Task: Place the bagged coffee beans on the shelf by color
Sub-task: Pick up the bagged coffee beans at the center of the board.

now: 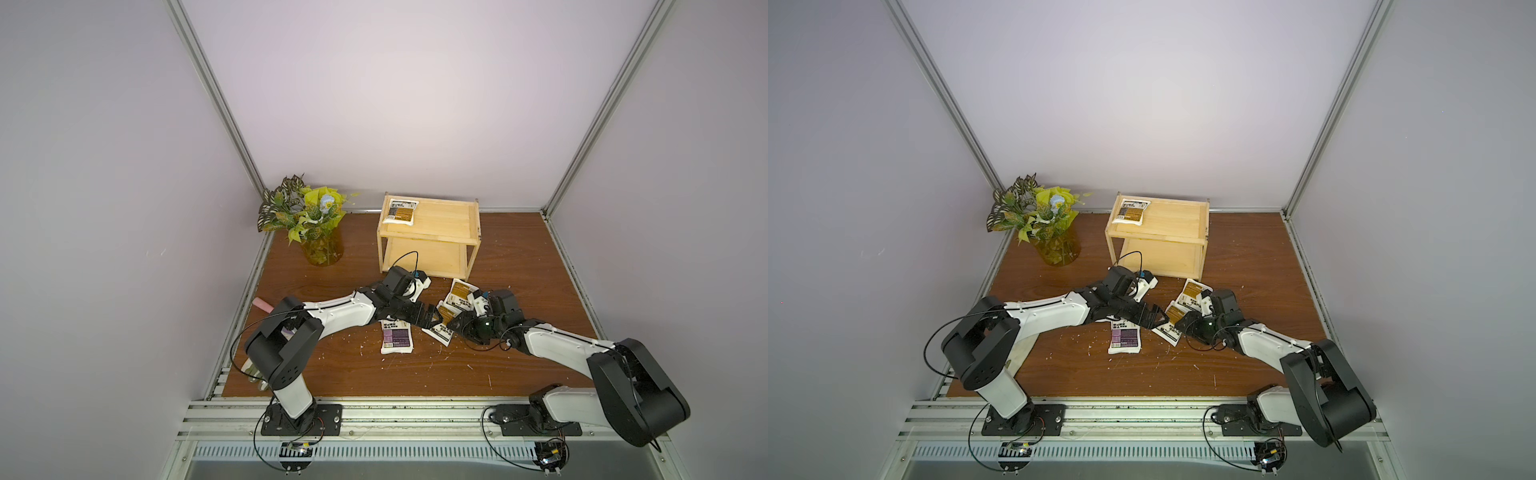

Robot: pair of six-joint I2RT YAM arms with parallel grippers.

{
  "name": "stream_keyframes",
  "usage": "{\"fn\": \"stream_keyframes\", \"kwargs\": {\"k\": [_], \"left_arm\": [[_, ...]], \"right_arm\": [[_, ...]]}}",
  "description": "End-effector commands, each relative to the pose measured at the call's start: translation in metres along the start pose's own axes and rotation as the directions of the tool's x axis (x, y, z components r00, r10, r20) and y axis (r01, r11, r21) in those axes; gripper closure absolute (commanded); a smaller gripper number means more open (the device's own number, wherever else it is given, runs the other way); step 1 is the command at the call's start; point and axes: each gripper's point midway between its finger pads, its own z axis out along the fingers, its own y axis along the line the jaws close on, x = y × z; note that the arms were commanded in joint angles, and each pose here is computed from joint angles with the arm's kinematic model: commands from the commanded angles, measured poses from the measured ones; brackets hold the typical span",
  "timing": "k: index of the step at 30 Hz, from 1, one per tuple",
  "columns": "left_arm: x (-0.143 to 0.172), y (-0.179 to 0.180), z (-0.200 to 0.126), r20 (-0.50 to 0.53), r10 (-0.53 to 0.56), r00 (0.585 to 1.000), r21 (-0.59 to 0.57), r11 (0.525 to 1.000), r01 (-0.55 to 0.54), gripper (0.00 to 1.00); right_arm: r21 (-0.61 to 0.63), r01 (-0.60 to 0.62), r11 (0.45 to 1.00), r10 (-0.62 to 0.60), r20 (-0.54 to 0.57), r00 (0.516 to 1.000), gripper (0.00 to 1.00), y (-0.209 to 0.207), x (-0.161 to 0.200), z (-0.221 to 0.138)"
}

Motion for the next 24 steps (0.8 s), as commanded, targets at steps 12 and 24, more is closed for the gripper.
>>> {"fn": "stream_keyframes", "kwargs": {"k": [12, 24], "left_arm": [[0.006, -0.015, 0.020, -0.077, 0.009, 0.997, 0.119, 0.993, 0.000, 0.01], [0.013, -0.020, 0.029, -0.127, -0.002, 0.992, 0.191, 0.981, 0.026, 0.02]], "right_arm": [[0.020, -0.065, 0.998, 0.063, 0.087, 0.994, 0.49, -0.018, 0.003, -0.003], [-0.022, -0.085, 0.996, 0.086, 0.066, 0.994, 0.52, -0.018, 0.005, 0.006]]}}
